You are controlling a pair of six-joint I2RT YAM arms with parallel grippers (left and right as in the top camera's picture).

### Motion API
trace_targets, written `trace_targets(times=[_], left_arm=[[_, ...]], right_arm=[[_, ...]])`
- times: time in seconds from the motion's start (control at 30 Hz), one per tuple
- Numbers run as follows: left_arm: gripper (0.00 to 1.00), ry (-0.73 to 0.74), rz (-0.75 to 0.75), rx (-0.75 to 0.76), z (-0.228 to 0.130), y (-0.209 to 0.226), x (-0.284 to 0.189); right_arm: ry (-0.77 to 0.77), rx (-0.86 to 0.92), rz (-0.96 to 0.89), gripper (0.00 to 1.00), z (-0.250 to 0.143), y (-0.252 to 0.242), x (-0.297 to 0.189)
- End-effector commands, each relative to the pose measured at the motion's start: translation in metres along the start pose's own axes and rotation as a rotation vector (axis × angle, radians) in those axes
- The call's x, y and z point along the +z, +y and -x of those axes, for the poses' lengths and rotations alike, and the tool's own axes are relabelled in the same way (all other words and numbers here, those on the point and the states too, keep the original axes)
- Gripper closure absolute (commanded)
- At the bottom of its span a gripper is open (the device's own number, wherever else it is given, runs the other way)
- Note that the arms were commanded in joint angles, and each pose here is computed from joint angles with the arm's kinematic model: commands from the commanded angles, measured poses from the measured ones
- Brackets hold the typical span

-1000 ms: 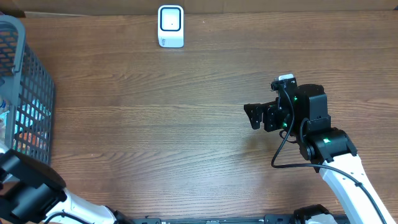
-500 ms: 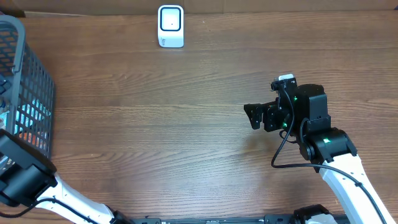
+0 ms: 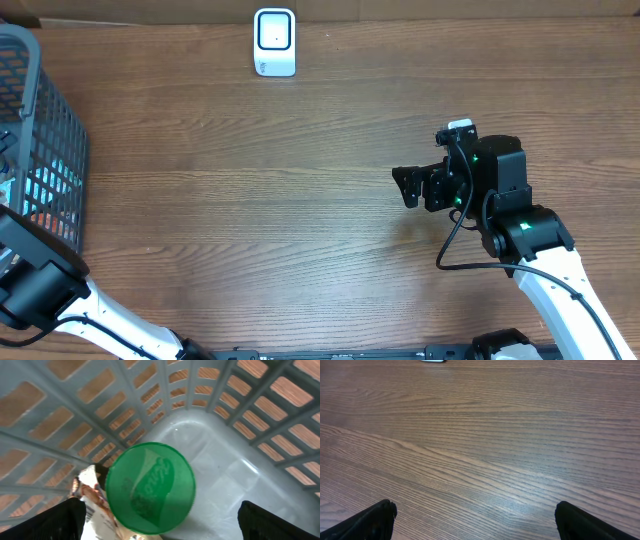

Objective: Scan the item barcode
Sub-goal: 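Grasp the green-lidded jar in the basket with the left gripper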

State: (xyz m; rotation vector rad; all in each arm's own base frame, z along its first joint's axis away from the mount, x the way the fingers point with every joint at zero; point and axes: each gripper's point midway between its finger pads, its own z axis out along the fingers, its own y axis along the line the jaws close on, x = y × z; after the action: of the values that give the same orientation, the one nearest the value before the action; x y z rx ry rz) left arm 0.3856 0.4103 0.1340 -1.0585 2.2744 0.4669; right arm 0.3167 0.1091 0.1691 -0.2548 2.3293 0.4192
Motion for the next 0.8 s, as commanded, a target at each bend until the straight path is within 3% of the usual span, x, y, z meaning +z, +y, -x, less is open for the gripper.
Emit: trace_targets(times=[0.0,0.77], left_arm=[[0.00,-0.002,0.050,0.020,0.001,0.013,0.002],[0.03,0.081,0.040,0.053,-0.025,0.008,0.029]], right_arm=[[-0.029,-0.001,0.006,0.00,0.012,0.002,-0.004],[0.007,0.008,0.002,0.00,0.007,-0.003,0.013]])
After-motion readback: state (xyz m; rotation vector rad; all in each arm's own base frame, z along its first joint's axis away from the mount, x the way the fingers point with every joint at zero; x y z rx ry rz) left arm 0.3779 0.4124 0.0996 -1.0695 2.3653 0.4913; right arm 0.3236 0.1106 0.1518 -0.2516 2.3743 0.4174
